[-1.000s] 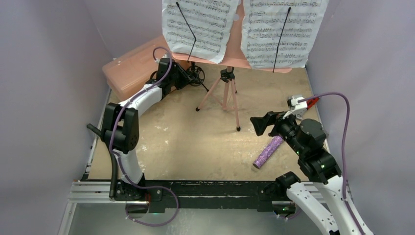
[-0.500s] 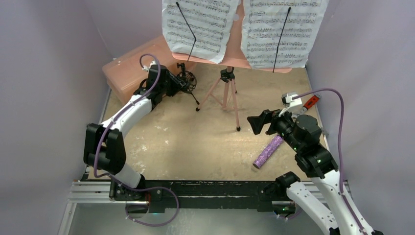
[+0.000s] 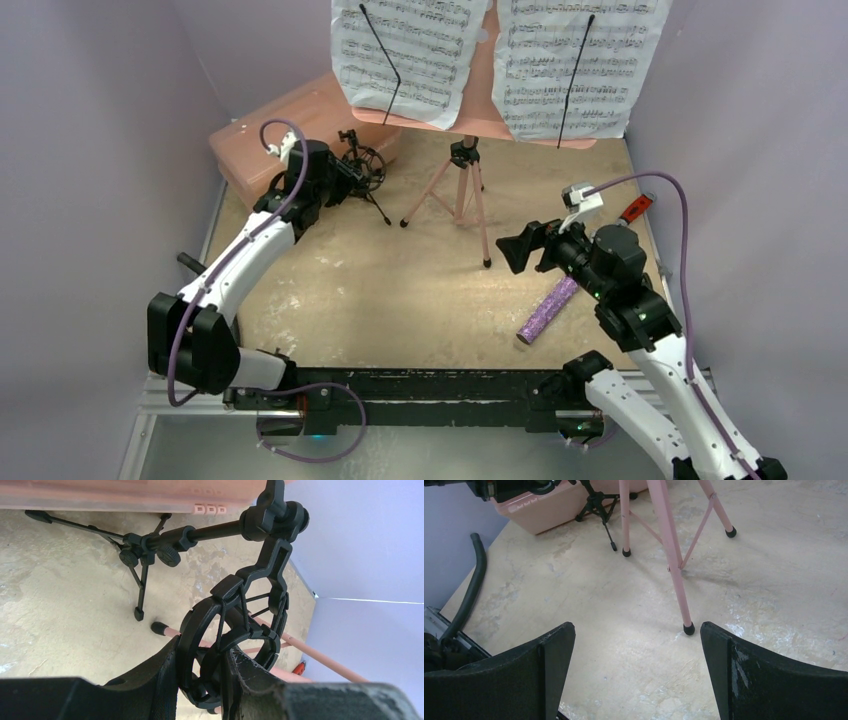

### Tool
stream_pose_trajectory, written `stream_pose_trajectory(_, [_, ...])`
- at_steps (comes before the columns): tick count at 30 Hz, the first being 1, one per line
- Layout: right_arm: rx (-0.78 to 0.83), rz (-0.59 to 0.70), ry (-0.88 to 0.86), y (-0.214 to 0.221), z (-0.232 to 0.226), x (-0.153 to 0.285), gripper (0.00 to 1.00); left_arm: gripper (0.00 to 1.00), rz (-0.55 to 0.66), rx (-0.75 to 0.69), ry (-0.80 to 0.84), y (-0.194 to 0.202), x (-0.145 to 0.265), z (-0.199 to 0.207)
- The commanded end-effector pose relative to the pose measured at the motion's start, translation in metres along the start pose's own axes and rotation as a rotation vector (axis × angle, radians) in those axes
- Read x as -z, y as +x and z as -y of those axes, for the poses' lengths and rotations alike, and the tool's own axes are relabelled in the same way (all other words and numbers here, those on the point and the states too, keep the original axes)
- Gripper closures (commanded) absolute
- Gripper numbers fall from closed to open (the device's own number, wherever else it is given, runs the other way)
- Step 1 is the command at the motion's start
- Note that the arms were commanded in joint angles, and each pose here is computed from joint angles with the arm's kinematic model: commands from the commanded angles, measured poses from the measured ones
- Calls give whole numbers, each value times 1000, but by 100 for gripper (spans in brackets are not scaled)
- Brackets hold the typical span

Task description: Set up the instrument practice props

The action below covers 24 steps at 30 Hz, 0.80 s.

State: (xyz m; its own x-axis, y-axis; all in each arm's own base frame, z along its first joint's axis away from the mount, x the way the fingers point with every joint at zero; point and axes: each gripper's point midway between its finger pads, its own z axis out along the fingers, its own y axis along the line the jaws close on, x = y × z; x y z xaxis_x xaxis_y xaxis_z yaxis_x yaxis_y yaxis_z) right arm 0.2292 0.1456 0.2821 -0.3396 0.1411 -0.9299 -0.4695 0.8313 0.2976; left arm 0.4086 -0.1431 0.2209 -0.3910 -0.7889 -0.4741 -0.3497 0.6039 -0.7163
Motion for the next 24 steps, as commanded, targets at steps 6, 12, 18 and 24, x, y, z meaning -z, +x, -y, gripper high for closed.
stream_pose_trajectory(6, [-24,-19,-11,-1,-3,-8,2,100,5,7,46,-1,44,-3])
stream_pose_trajectory(12, [-135,-55,40,16,5,-12,2,100,-46,73,17,14,69,-18])
stream_pose_trajectory(18, [-237,-130,78,36,9,-20,2,100,-124,114,18,37,95,-22])
stream_pose_trajectory(24, [-347,-222,146,61,17,-30,2,100,-211,113,-7,66,111,-36])
